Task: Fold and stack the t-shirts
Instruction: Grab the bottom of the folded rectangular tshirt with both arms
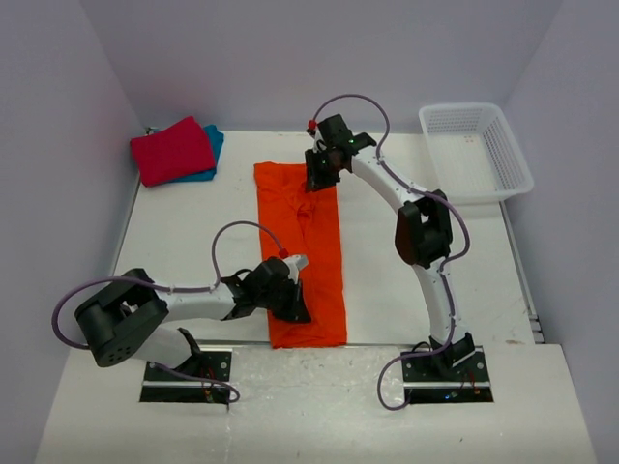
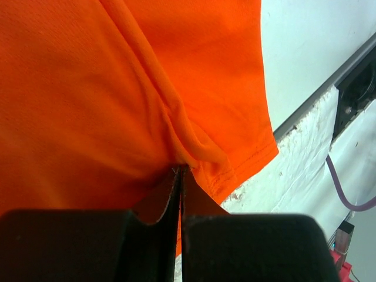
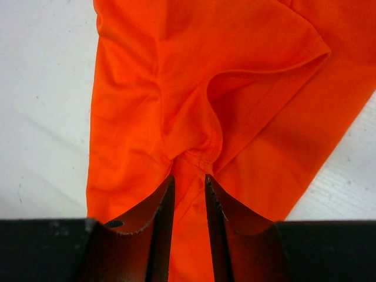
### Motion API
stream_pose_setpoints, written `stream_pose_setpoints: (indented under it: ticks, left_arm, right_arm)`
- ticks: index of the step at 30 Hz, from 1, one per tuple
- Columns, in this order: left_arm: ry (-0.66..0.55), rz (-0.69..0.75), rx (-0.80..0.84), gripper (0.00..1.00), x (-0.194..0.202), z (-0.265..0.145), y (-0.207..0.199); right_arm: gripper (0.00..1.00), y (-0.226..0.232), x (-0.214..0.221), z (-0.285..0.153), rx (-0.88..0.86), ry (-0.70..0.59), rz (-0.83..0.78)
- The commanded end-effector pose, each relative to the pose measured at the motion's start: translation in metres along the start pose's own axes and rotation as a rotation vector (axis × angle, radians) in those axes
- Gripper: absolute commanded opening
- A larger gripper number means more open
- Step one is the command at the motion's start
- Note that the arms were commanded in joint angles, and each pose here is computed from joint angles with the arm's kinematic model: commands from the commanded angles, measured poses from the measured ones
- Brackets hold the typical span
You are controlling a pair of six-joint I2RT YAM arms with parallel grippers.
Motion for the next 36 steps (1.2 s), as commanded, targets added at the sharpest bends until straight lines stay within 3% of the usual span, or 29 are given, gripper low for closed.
stream_pose_setpoints:
  ticks: [1,11,20,24,29,36]
  left_arm:
    - [0.009,-0.016,0.008,0.00,0.008,-0.001,-0.008]
    - [0.025,-0.018,0.009,0.00,0.016,0.000,-0.011]
    - [0.024,-0.019,0.017,0.00,0.017,-0.002,-0.012]
    - [0.030,-0.015,0.014,0.00,0.018,-0.001,-0.011]
    - [0.032,-0.014,0.009,0.00,0.018,0.000,-0.009]
    - [0.040,-0.011,0.002,0.00,0.021,0.001,-0.006]
  right_arm:
    - [0.29,0.010,-0.008,0.002,-0.063,0.006,-0.024]
    - [0.42,0.002,-0.006,0.034,-0.080,0.041,-0.030]
    - [0.41,-0.010,0.019,0.055,-0.102,0.132,0.022]
    - [0.40,-0.011,0.016,0.054,-0.102,0.116,0.010]
    - [0.32,-0.010,0.008,0.052,-0.110,0.096,-0.003]
    - [0.08,-0.012,0.004,0.050,-0.101,0.080,-0.002]
Point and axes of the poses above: each gripper's point midway between its finger pads, its own z axis out along the fingers, its own y axis along the line the jaws close on, x = y × z, the point moved 2 cm from there along -z, back along the fingers, and after that the axes turned 5 degrees about -z, right-handed, at the moved point
